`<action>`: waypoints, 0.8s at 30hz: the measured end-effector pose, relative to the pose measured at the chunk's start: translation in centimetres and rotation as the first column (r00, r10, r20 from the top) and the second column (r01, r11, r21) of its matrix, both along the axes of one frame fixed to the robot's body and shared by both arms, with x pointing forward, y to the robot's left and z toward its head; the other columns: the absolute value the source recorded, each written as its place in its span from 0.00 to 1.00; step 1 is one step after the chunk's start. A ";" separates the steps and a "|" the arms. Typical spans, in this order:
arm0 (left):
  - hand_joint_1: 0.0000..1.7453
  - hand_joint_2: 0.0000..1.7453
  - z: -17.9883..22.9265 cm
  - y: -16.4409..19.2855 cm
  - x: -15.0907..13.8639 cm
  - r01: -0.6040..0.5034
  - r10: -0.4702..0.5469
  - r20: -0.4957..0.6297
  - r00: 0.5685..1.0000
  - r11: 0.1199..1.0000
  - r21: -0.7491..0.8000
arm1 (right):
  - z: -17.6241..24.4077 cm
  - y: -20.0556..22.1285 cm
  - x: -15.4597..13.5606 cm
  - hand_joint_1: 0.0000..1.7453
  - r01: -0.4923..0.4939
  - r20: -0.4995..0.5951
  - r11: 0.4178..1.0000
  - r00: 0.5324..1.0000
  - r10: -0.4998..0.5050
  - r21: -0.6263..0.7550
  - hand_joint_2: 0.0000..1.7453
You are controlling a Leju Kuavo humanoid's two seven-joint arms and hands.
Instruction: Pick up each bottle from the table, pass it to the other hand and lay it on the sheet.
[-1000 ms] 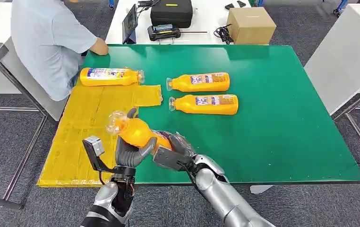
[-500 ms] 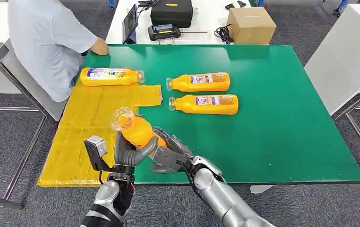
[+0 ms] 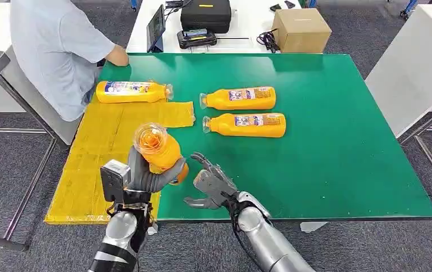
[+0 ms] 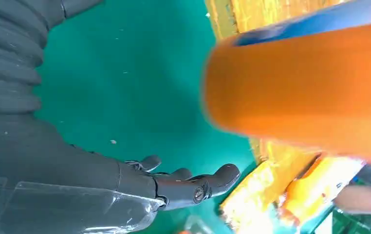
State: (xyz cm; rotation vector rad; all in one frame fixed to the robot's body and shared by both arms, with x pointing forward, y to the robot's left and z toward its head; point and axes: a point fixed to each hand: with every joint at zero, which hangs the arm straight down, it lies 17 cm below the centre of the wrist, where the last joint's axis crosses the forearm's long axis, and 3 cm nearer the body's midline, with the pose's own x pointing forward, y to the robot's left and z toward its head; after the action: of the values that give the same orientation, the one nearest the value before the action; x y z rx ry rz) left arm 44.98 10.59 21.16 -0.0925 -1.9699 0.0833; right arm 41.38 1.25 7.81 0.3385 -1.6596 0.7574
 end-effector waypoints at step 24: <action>1.00 1.00 -6.2 7.5 3.7 -0.271 0.356 0.199 0.913 0.165 0.948 | 0.3 -9.2 1.7 0.00 0.213 0.026 0.975 0.976 -0.215 0.061 1.00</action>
State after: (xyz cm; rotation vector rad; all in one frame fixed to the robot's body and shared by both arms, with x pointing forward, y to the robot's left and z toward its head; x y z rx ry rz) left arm 48.69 18.14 14.92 1.1788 -1.5841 -0.9050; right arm 43.07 -7.91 8.13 0.1843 -1.7188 0.5573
